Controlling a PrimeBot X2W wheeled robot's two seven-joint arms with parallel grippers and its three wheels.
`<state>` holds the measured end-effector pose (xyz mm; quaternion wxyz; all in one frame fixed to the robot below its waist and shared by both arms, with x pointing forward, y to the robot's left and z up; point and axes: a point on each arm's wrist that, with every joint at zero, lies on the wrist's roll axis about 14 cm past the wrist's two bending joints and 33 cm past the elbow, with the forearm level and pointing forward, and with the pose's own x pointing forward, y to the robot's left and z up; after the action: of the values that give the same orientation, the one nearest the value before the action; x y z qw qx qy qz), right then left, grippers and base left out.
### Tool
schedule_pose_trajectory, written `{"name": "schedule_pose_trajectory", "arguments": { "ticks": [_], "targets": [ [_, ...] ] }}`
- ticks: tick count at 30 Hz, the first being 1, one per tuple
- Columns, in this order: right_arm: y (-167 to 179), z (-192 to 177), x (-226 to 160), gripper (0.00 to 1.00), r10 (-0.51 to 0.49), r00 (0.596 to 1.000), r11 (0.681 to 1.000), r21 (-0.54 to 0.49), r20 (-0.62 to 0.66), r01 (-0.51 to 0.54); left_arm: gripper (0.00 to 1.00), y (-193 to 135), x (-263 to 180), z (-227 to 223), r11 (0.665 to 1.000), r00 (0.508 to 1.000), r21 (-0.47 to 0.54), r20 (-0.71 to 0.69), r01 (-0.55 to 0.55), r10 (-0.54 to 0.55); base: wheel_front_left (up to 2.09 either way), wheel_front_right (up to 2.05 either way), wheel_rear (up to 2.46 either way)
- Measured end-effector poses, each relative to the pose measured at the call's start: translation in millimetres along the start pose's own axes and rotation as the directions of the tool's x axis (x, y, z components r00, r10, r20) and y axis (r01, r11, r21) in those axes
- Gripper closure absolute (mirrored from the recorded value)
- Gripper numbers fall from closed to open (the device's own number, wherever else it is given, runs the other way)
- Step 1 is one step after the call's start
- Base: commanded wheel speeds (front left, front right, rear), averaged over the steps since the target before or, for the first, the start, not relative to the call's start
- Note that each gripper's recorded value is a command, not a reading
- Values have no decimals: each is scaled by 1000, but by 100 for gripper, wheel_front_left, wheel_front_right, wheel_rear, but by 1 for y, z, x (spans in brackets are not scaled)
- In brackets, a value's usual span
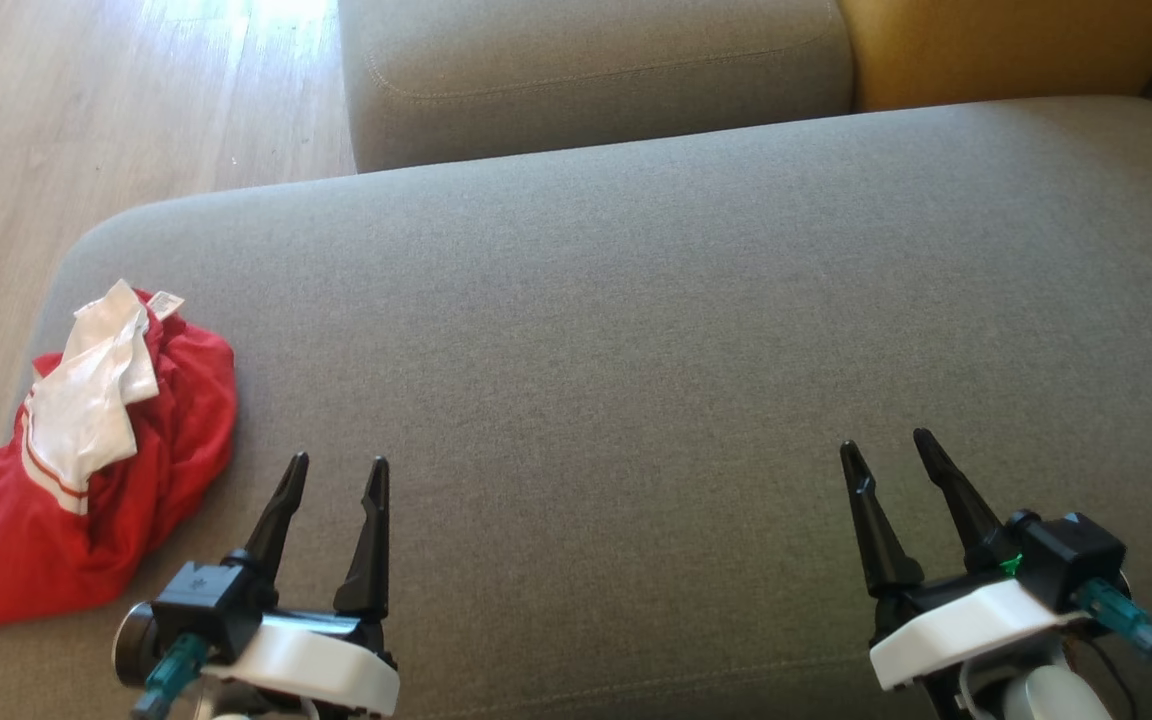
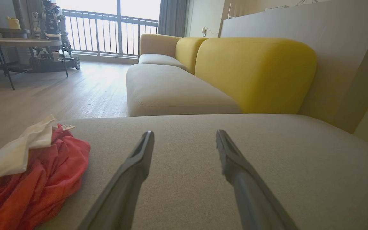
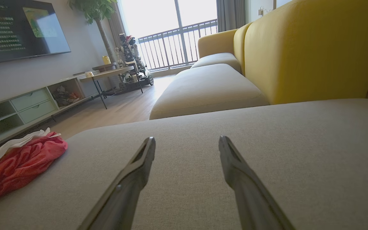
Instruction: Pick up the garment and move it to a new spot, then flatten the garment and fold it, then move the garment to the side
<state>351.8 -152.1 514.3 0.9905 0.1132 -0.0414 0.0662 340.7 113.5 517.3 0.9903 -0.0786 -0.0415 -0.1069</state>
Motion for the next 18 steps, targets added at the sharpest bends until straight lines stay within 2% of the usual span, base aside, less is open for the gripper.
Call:
{"name": "schedule_pose_trajectory", "arguments": {
  "ticks": [12, 18],
  "targets": [
    [9, 5, 1, 0, 46, 999, 990, -136, 22, -43, 0, -5, -1, 3, 995, 999, 93, 20, 32, -34, 0, 0, 0],
    [9, 4, 1, 0, 49, 999, 989, -144, 18, -46, 0, -6, -5, -3, 997, 999, 59, 3, 46, -46, 0, 0, 0]
  ]
}}
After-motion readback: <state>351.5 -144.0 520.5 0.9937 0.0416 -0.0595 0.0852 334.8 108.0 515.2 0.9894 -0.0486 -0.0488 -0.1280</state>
